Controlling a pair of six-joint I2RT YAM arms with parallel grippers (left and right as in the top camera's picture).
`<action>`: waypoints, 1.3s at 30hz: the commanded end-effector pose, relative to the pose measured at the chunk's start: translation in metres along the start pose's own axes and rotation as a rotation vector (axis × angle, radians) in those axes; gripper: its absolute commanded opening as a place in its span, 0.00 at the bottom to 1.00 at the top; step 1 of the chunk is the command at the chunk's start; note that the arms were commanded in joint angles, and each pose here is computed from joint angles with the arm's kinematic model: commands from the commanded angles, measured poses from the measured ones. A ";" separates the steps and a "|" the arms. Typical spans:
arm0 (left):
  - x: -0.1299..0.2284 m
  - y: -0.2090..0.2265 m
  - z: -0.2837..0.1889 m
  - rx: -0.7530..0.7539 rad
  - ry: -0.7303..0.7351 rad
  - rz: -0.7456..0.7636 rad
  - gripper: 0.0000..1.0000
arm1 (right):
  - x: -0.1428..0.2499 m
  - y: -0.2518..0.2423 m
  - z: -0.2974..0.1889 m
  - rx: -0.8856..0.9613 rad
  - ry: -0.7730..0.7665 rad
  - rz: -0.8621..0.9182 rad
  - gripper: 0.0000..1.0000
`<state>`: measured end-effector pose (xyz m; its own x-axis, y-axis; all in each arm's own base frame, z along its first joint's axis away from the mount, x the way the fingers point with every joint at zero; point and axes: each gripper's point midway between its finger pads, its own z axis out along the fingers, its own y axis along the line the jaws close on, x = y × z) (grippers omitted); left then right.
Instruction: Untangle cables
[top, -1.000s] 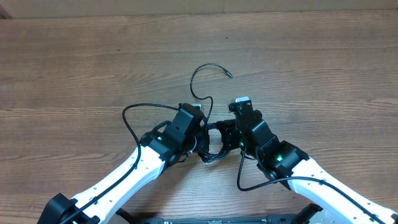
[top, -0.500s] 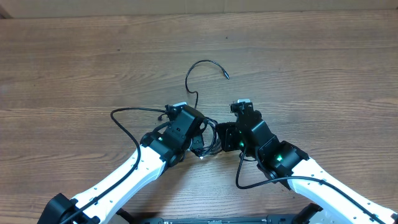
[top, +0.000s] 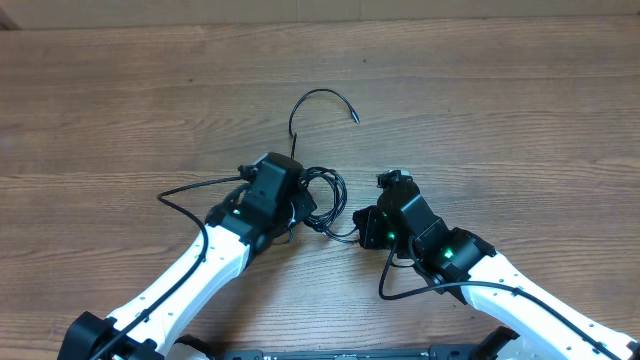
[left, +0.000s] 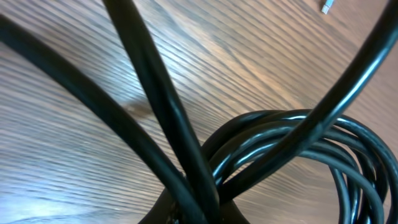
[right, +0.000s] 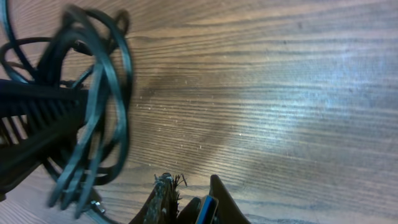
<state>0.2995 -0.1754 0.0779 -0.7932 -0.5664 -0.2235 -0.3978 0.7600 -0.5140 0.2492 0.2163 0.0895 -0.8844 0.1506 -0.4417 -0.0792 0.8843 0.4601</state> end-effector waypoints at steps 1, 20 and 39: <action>0.012 -0.017 -0.003 0.117 0.135 -0.030 0.04 | 0.006 -0.001 0.007 0.016 0.031 0.083 0.04; -0.013 0.010 -0.002 0.012 0.034 0.013 0.04 | 0.008 -0.005 0.023 0.048 0.053 0.166 0.62; -0.021 0.020 -0.002 -0.044 -0.020 0.038 0.05 | -0.009 0.041 -0.009 -0.135 0.061 0.363 0.75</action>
<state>0.3075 -0.1455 0.0732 -0.7780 -0.5761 -0.2506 -0.4225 0.7750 -0.4699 0.2461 0.2358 0.1132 -0.8938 0.3832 -0.2329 0.1549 0.7512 0.6416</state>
